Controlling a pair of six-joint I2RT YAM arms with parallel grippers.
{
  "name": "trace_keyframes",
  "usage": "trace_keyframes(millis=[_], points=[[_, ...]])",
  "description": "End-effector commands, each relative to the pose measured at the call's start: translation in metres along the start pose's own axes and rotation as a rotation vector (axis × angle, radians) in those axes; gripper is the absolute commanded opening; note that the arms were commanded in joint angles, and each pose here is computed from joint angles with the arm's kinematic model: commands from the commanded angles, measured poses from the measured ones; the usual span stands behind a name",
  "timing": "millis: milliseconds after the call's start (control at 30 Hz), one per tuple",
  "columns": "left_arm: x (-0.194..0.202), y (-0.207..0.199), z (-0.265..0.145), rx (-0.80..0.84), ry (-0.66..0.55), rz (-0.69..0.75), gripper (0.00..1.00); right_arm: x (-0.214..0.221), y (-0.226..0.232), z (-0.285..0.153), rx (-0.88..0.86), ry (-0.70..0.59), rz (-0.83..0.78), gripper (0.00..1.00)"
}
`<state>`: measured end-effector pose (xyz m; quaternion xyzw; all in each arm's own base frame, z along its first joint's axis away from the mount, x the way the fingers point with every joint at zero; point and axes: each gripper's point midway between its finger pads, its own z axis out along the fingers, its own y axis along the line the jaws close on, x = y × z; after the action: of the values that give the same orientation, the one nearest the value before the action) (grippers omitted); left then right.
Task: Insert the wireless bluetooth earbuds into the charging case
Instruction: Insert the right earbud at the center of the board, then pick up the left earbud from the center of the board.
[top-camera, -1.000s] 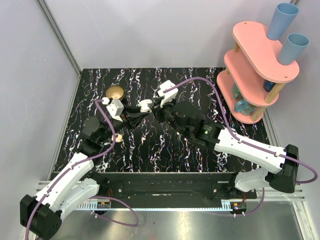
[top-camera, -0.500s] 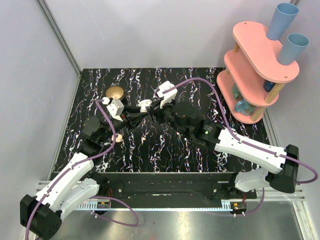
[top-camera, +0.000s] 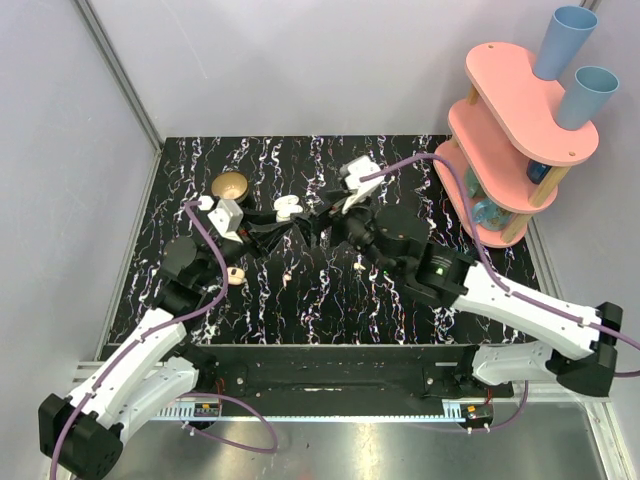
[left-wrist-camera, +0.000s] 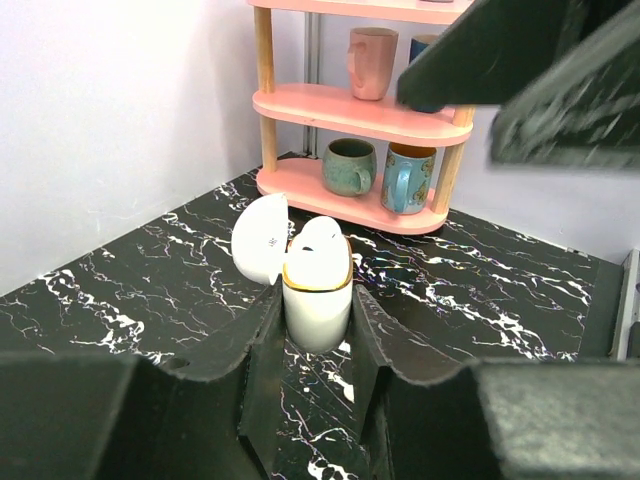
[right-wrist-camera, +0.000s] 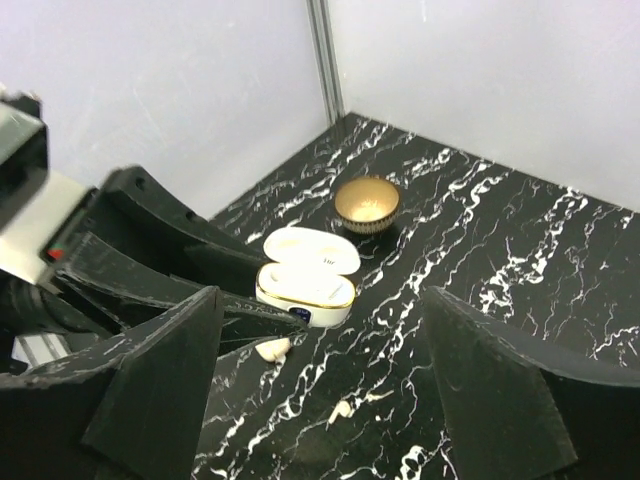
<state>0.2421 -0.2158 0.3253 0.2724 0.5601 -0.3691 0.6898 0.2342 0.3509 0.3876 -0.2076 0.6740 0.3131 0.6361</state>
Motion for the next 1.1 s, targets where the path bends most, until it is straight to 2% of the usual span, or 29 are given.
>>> trace_keyframes(millis=[0, 33, 167, 467, 567, 700, 833, 1067], points=[[-0.020, 0.002, -0.002, -0.017, -0.071, 0.054, 0.00, -0.049, -0.007, -0.023, 0.031, -0.157, 0.105, 0.90], [-0.021, 0.002, -0.002, -0.017, -0.073, 0.059, 0.00, -0.052, -0.011, -0.025, 0.047, -0.170, 0.114, 0.96], [-0.021, 0.002, -0.002, -0.021, -0.069, 0.063, 0.00, -0.057, -0.028, -0.033, 0.131, -0.198, 0.137, 1.00], [-0.026, 0.002, -0.008, -0.035, -0.072, 0.077, 0.00, -0.047, -0.084, -0.046, 0.435, -0.220, 0.198, 1.00], [-0.035, 0.000, -0.013, -0.041, -0.090, 0.098, 0.00, -0.045, -0.098, -0.042, 0.464, -0.206, 0.228, 1.00], [-0.045, -0.002, -0.017, -0.043, -0.116, 0.134, 0.00, -0.020, -0.134, -0.035, 0.516, -0.103, 0.333, 1.00], [-0.051, -0.002, -0.016, -0.046, -0.107, 0.154, 0.00, 0.006, -0.150, -0.028, 0.507, -0.010, 0.436, 1.00], [-0.060, 0.001, -0.013, -0.056, -0.109, 0.174, 0.00, 0.050, -0.159, -0.010, 0.451, 0.163, 0.565, 1.00]])
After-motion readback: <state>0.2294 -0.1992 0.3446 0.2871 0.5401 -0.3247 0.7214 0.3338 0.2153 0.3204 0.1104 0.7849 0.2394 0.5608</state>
